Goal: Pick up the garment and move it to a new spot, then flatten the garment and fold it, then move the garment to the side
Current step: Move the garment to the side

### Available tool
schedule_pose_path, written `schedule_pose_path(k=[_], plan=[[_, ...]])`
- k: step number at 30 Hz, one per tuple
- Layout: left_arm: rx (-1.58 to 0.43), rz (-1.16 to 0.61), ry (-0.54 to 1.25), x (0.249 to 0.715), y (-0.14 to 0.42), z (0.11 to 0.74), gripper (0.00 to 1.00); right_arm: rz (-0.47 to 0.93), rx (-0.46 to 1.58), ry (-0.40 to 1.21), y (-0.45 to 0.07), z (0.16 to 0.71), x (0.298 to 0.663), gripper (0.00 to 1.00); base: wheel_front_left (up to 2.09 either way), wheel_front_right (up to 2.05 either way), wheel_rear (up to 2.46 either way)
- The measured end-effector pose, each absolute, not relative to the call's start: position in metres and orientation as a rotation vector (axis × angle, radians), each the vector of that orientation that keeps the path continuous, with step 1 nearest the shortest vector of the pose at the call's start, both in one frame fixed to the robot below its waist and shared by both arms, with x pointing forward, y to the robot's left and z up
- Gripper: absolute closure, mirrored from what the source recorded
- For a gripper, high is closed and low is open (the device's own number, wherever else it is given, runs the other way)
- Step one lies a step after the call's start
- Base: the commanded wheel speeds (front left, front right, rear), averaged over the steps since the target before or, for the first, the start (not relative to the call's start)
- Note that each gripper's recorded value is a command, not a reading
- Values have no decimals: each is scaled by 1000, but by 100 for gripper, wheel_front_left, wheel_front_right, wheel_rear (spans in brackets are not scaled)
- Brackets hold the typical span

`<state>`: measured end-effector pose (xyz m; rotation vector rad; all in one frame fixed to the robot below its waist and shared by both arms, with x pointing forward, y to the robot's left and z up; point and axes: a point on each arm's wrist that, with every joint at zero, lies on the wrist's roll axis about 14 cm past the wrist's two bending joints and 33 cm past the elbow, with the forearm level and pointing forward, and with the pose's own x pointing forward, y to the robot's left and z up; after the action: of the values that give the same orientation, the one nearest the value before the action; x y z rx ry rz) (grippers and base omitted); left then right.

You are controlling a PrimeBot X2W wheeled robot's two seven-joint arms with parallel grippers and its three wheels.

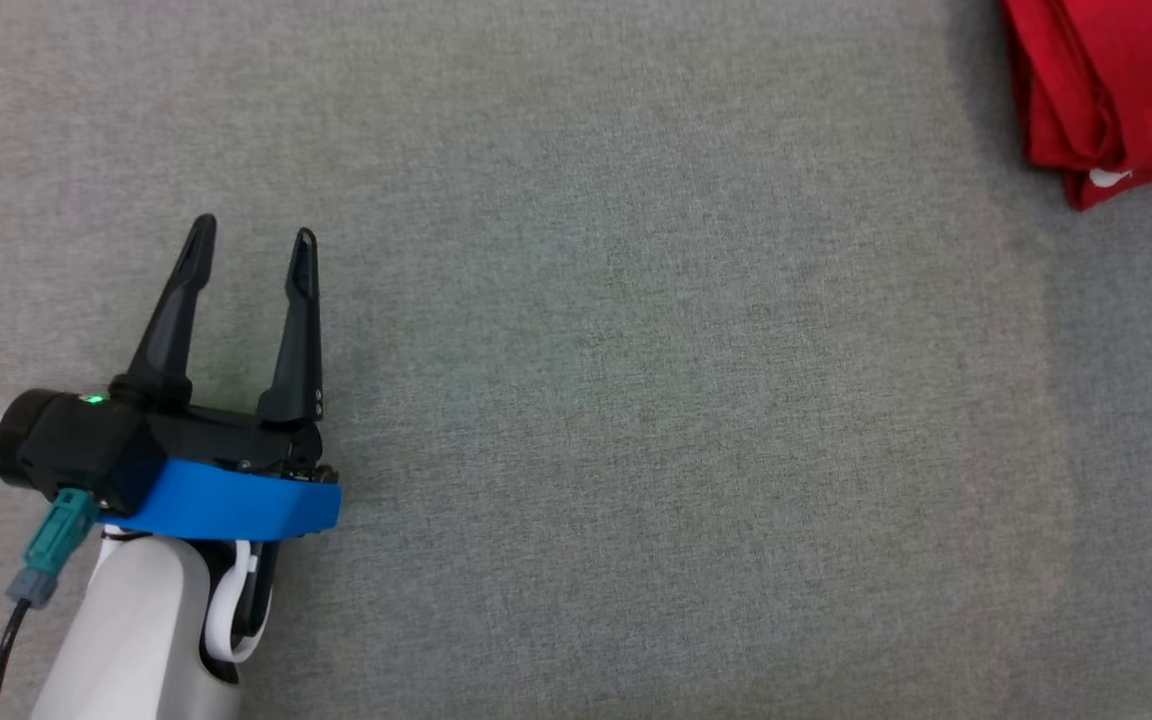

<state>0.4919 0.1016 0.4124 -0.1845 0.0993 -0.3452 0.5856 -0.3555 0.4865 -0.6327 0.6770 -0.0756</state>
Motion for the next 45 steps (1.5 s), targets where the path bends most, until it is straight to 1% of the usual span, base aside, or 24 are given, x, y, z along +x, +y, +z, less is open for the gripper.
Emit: schedule_pose_path(k=[12, 13, 14, 17, 19, 21, 23, 28, 31, 38, 42, 45], plan=[[-149, -398, 123, 502, 93, 402, 0, -198, -614, 670, -386, 467, 583, 100, 0, 0, 0], [-145, -398, 123, 502, 93, 402, 0, -204, -609, 678, -386, 463, 581, 52, 0, 0, 0], [-142, -398, 122, 502, 94, 403, 0, -208, -599, 684, -386, 460, 579, 0, 0, 0, 0], [-138, -395, 118, 501, 96, 406, 0, -221, -582, 657, -385, 461, 578, 0, 0, 0, 0], [-138, -389, 111, 500, 98, 411, 0, -206, -584, 623, -378, 464, 579, 0, 0, 0, 0], [-137, -376, 96, 498, 100, 418, 0, -189, -586, 555, -371, 475, 583, 0, 0, 0, 0], [-134, -362, 81, 494, 104, 426, 0, -185, -534, 474, -362, 490, 586, 0, 0, 0, 0], [-126, -305, 60, 476, 121, 444, 0, -103, -357, 359, -316, 489, 575, 0, 0, 0, 0], [-118, -259, 41, 461, 136, 457, 0, -39, -281, 263, -284, 501, 565, 0, 0, 0, 0], [-127, -164, 25, 416, 163, 475, 0, 89, -114, 84, -216, 521, 518, 0, 0, 0, 0], [-127, -122, 19, 393, 178, 480, 0, 108, -60, -30, -200, 539, 486, 0, 0, 0, 0], [-125, -80, 12, 378, 190, 483, 0, 100, -22, -53, -192, 537, 460, 0, 0, 0, 0]])
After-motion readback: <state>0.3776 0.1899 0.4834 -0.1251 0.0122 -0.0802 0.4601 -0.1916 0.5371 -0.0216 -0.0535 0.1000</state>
